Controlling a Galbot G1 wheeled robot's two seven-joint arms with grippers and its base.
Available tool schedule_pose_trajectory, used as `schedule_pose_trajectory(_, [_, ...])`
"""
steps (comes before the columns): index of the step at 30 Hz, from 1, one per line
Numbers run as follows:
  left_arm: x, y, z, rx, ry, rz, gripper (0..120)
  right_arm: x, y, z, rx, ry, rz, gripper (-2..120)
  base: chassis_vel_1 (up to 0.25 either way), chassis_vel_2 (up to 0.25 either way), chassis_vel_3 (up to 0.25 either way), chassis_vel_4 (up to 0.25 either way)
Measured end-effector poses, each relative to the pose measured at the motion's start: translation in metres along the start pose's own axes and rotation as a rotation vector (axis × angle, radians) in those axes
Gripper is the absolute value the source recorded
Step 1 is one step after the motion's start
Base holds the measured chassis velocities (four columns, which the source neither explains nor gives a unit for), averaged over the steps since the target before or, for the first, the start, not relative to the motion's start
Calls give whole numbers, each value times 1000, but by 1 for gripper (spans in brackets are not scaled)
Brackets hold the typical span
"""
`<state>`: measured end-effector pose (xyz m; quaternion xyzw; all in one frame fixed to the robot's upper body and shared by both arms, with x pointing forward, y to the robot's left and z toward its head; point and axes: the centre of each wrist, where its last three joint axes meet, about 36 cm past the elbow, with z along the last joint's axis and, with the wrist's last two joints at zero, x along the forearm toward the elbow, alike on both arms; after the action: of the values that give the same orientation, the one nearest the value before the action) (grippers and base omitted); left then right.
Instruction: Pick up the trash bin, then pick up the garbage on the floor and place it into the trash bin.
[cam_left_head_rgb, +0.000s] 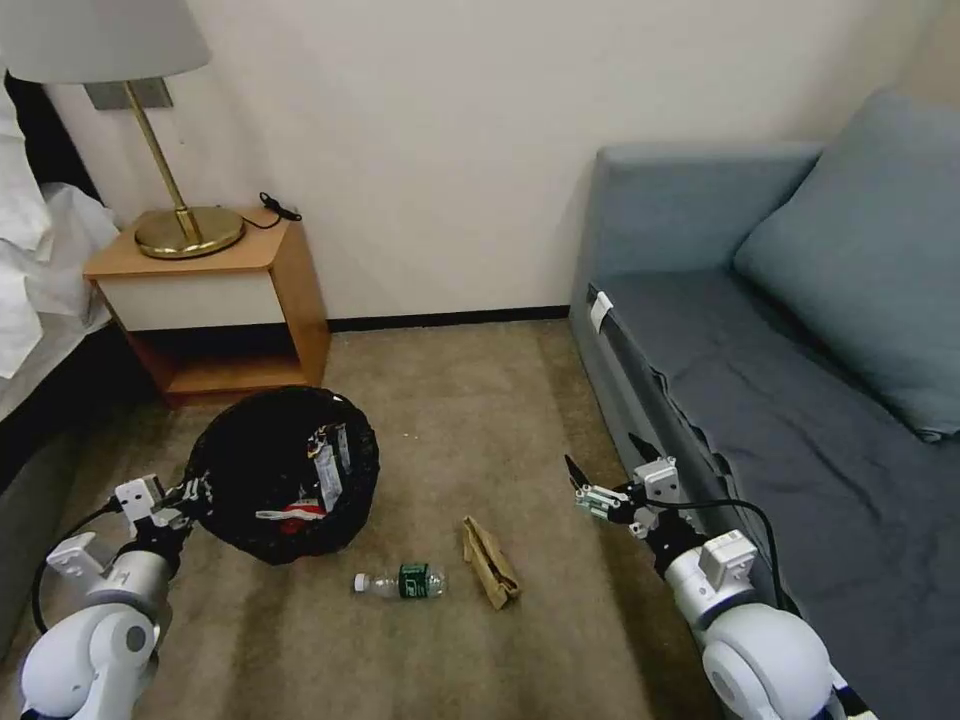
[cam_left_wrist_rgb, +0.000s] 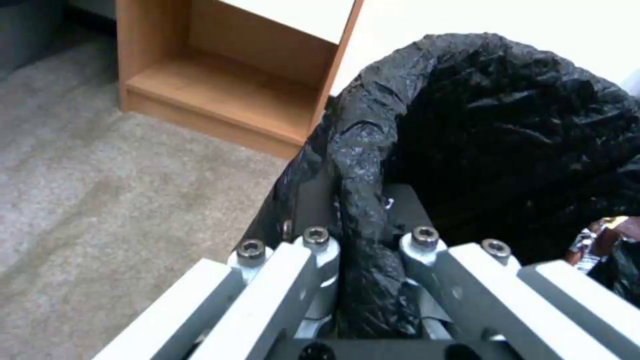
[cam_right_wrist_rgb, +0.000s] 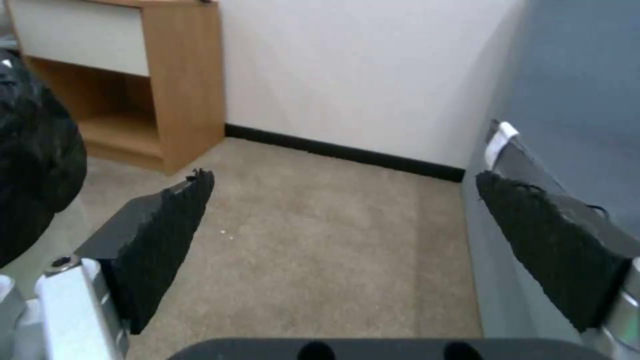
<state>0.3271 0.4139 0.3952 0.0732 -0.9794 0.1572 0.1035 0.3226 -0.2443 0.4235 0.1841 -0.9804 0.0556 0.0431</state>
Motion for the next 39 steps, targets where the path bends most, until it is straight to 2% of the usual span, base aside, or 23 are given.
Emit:
schedule_pose_trajectory(6, [1, 2, -1, -11, -2, 1, 5, -17, -12, 2, 3, 9, -39, 100, 0, 0, 0, 0])
schedule_pose_trajectory(7, [1, 3, -3, -20, -4, 4, 5, -32, -21, 1, 13, 15, -66, 100, 0, 0, 0, 0])
schedule_pose_trajectory(15, [-2, 1, -7, -40, -16, 11, 5, -81, -31, -3, 0, 82, -162, 100, 0, 0, 0, 0])
schedule_pose_trajectory(19, [-4, -5, -9, -39, -30, 21, 5, -122, -24, 0, -51, 204, -267, 100, 0, 0, 0, 0])
schedule_pose_trajectory(22, [-5, -5, -10, -41, -29, 23, 5, -139, -23, -2, -85, 273, -322, 100, 0, 0, 0, 0])
schedule_pose_trajectory(24, [-5, -2, -10, -41, -27, 23, 5, -154, -19, -7, -149, 363, -357, 100, 0, 0, 0, 0])
schedule_pose_trajectory(29, [-5, 6, -11, -42, -26, 17, 5, -174, -17, 0, -192, 487, -365, 100, 0, 0, 0, 0])
schedule_pose_trajectory(31, [-5, 12, -11, -44, -21, 14, 5, -184, -16, 11, -200, 575, -374, 100, 0, 0, 0, 0])
schedule_pose_trajectory(36, [-7, 15, -11, -43, -21, 15, 5, -192, -12, 43, -194, 712, -391, 100, 0, 0, 0, 0])
schedule_pose_trajectory(39, [-10, 15, -12, -42, -25, 19, 5, -193, -7, 60, -230, 813, -418, 100, 0, 0, 0, 0])
